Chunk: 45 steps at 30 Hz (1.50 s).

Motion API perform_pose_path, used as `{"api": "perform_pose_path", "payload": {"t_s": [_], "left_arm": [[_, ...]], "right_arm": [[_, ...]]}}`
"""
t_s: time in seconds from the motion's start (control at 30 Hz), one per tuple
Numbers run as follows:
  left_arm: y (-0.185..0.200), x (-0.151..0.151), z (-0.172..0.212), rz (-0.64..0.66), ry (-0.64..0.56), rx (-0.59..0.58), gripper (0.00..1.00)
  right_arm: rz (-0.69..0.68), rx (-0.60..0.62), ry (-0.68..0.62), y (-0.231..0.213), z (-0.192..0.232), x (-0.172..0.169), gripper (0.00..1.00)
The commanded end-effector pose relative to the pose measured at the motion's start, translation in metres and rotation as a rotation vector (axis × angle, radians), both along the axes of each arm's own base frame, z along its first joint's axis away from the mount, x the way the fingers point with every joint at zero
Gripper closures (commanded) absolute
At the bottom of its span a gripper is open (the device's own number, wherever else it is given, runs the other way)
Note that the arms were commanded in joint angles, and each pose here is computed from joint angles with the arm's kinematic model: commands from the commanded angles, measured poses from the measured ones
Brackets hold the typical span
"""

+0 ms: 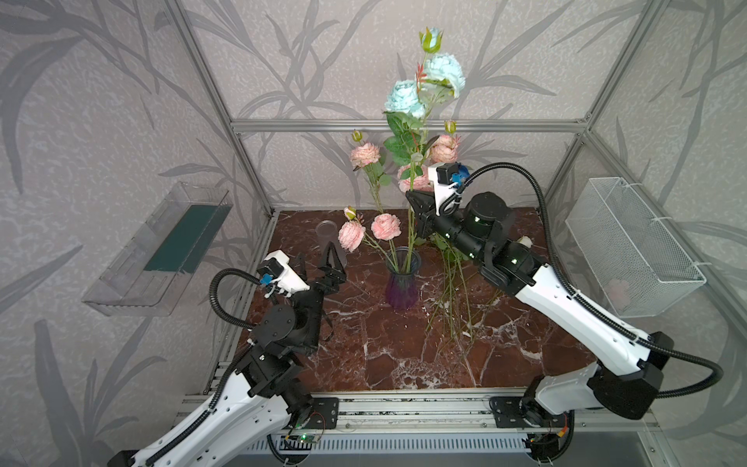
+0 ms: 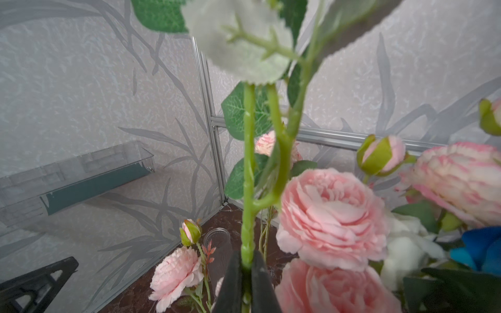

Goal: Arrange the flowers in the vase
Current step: 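Carry the light-blue rose over the purple vase and lower its stem in, then open the right gripper and draw it back toward the rose pile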

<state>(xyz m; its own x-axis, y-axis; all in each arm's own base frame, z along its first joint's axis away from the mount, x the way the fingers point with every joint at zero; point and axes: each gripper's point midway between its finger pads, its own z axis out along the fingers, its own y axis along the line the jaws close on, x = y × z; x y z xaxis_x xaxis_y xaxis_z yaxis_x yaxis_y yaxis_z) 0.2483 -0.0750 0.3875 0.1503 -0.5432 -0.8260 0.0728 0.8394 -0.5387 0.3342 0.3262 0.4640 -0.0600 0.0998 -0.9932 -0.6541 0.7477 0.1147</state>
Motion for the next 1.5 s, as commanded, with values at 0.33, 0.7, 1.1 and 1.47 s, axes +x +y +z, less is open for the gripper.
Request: {"api": "perform_pose_path", "payload": {"t_s": [0.33,0.7,1.1,1.47], "left_arm": [[-0.002,0.004,-0.004,-0.003,0.012,-0.012,0.08],[-0.006,0.008,-0.010,-0.008,0.028,-0.005,0.08],[-0.010,0.009,-0.011,-0.023,0.031,-0.001,0.08],[-0.022,0.010,-0.009,-0.085,0.021,0.025,0.08]], "right_arm": [[-0.061,0.003,0.094,-0.007,-0.045,0.002,0.67],[-0.093,-0.033,0.059,-0.015,-0.043,-0.008,0.60],[-0.116,-0.010,0.034,-0.030,-0.034,-0.019,0.59],[-0.107,0.002,0.010,-0.037,-0.022,-0.027,0.59]]}}
